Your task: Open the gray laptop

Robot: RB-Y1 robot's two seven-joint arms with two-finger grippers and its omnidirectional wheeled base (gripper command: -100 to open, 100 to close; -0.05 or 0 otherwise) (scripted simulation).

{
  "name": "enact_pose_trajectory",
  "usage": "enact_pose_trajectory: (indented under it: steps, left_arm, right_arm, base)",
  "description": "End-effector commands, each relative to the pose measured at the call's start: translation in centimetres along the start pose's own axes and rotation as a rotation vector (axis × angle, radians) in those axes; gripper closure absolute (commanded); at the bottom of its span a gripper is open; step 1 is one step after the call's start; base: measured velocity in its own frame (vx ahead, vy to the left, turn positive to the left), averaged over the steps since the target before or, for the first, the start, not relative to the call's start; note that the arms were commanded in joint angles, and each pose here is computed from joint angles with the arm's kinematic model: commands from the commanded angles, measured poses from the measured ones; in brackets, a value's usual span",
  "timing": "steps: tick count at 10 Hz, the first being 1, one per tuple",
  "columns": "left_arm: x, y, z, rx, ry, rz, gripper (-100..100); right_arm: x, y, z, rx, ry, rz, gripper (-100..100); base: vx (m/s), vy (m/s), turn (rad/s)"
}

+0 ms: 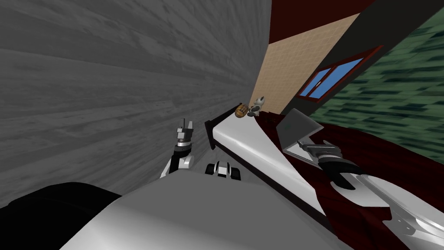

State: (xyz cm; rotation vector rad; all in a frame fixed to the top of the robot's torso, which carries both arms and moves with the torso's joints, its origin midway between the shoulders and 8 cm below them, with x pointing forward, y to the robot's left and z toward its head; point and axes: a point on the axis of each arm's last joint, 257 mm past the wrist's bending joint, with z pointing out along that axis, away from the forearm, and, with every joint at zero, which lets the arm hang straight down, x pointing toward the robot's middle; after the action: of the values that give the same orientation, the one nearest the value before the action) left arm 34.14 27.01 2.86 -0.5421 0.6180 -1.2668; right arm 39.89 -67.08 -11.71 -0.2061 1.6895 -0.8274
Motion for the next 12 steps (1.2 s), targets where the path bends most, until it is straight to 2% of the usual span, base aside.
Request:
enact_pose_trajectory:
  steps: [1, 4, 5, 6, 7, 10, 12]
  left_arm:
    - [0.0, 0.0, 0.0, 0.000, 0.000, 0.000, 0]
    - [0.0, 0.0, 0.0, 0.000, 0.000, 0.000, 0]
    - [0.0, 0.0, 0.0, 0.000, 0.000, 0.000, 0]
    - [0.0, 0.0, 0.0, 0.000, 0.000, 0.000, 0]
    - [0.0, 0.0, 0.0, 0.000, 0.000, 0.000, 0]
    - [0.0, 0.0, 0.0, 0.000, 0.000, 0.000, 0]
    - [0.0, 0.0, 0.0, 0.000, 0.000, 0.000, 0]
  right_arm:
    - [-0.5, -2.9, -0.1, 0.047, 0.007, -0.053, -100]
    - [-1.1, -5.6, 0.0, 0.092, 0.014, -0.100, -100]
    - [-1.0, -4.7, 0.1, 0.078, 0.011, -0.089, -100]
    - [-1.1, -4.8, 0.1, 0.082, 0.012, -0.091, -100]
    - [-1.1, -4.8, 0.1, 0.082, 0.012, -0.090, 100]
    - [-0.7, -4.9, 0.8, 0.086, 0.004, 0.103, 100]
    - [-0.5, -4.9, 1.0, 0.086, 0.000, 0.180, 100]
  base:
    - [0.091, 0.121, -0.001]
    - [0.074, 0.086, 0.001]
    - [0.030, 0.047, -0.002]
    - [0.007, 0.010, 0.002]
    - [0.000, 0.000, 0.000]
    - [-0.073, -0.076, 0.023]
    - [-0.087, -0.122, 0.005]
